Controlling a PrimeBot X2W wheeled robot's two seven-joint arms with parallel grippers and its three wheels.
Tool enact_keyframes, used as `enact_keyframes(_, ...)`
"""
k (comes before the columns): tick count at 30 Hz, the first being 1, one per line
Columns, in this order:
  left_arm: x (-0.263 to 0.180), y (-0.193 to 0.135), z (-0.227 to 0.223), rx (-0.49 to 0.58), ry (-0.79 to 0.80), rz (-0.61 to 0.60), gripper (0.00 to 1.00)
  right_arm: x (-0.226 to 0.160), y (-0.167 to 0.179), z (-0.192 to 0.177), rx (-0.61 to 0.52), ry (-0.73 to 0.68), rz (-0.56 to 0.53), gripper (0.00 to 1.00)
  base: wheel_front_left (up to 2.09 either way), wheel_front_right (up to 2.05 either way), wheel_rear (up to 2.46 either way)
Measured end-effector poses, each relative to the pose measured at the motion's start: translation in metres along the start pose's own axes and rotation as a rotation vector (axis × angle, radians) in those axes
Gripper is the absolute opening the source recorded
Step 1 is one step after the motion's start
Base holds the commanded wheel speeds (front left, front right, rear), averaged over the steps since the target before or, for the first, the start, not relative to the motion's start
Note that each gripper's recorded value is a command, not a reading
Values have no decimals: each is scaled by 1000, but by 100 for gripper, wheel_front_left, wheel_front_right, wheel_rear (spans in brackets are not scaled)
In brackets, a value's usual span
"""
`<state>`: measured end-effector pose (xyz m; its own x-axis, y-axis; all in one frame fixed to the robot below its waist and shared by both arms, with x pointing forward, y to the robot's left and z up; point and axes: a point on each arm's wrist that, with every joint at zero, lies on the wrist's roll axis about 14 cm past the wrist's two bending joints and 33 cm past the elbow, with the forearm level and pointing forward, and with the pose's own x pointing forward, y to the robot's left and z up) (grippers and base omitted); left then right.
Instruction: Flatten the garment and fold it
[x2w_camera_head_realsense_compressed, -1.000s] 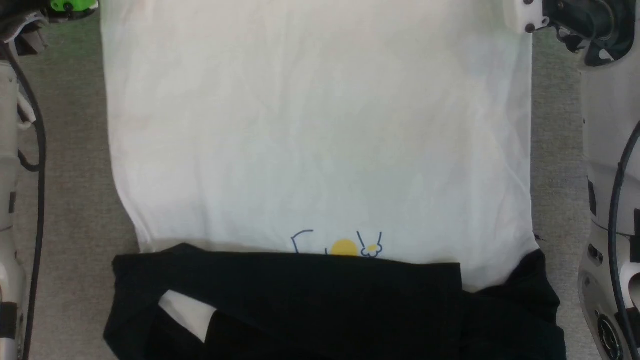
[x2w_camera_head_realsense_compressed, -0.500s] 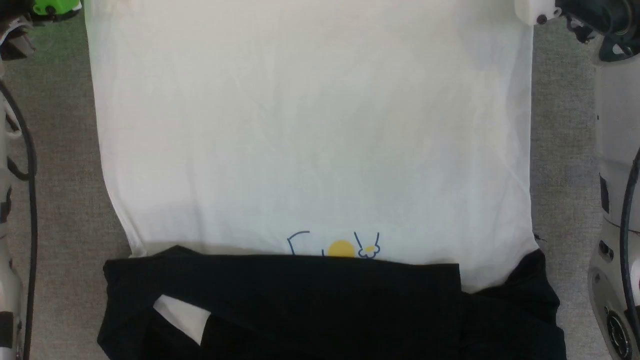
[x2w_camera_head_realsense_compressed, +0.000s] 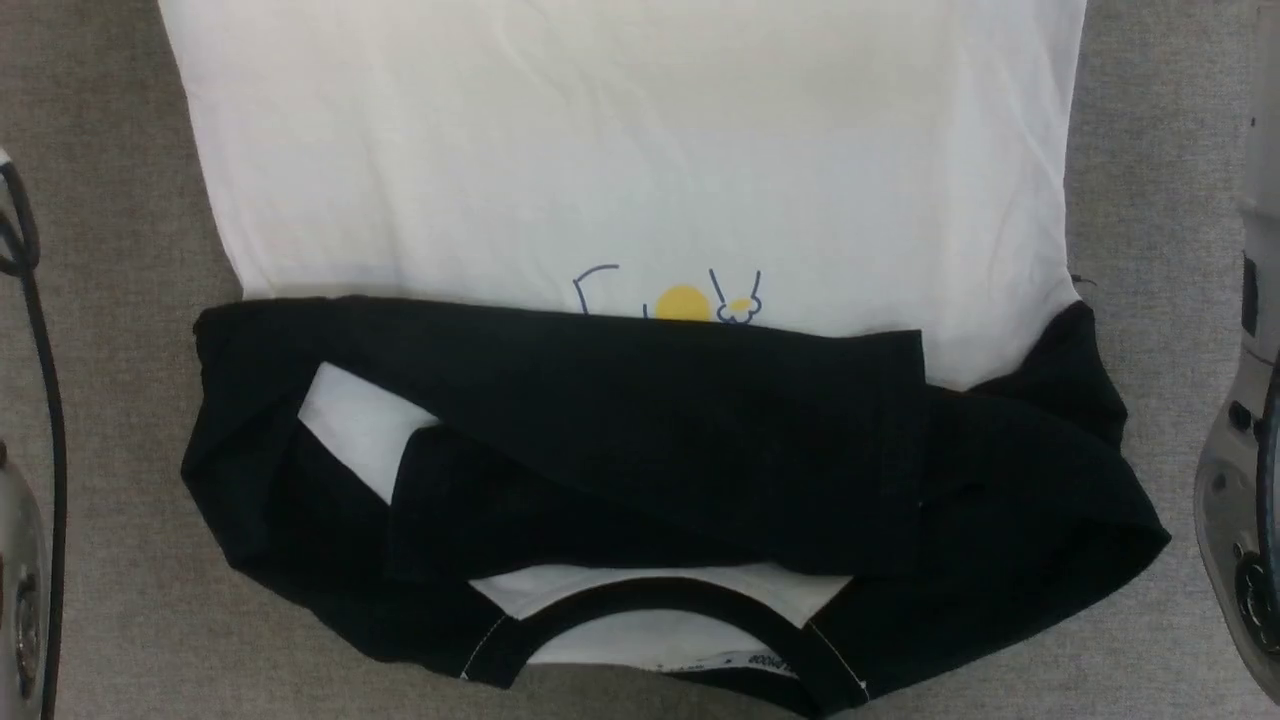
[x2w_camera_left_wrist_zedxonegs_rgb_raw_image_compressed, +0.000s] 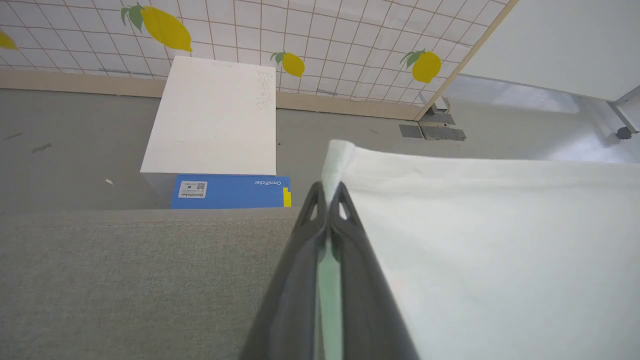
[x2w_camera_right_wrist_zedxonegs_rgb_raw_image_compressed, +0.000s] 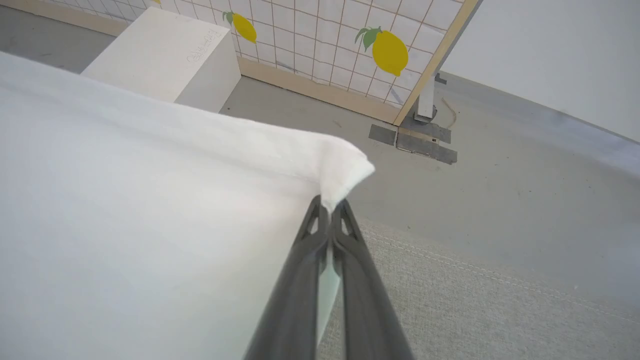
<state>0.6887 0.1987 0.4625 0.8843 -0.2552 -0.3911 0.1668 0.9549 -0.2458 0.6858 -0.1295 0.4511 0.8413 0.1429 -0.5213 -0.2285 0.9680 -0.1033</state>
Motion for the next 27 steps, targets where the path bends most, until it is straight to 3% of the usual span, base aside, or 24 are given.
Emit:
enact_keyframes(4, 1, 3, -5, -2, 5, 6, 0, 3, 4, -3, 13, 6, 12, 0, 0, 0, 0)
enact_keyframes(11, -24, -28, -1, -44, -81, -76, 0, -19, 16, -4, 100, -38, 73, 0, 0, 0, 0)
enact_keyframes(27, -169, -56, -22, -144, -162, -119, 0, -142, 26, -59, 302, -23, 134, 0, 0, 0, 0)
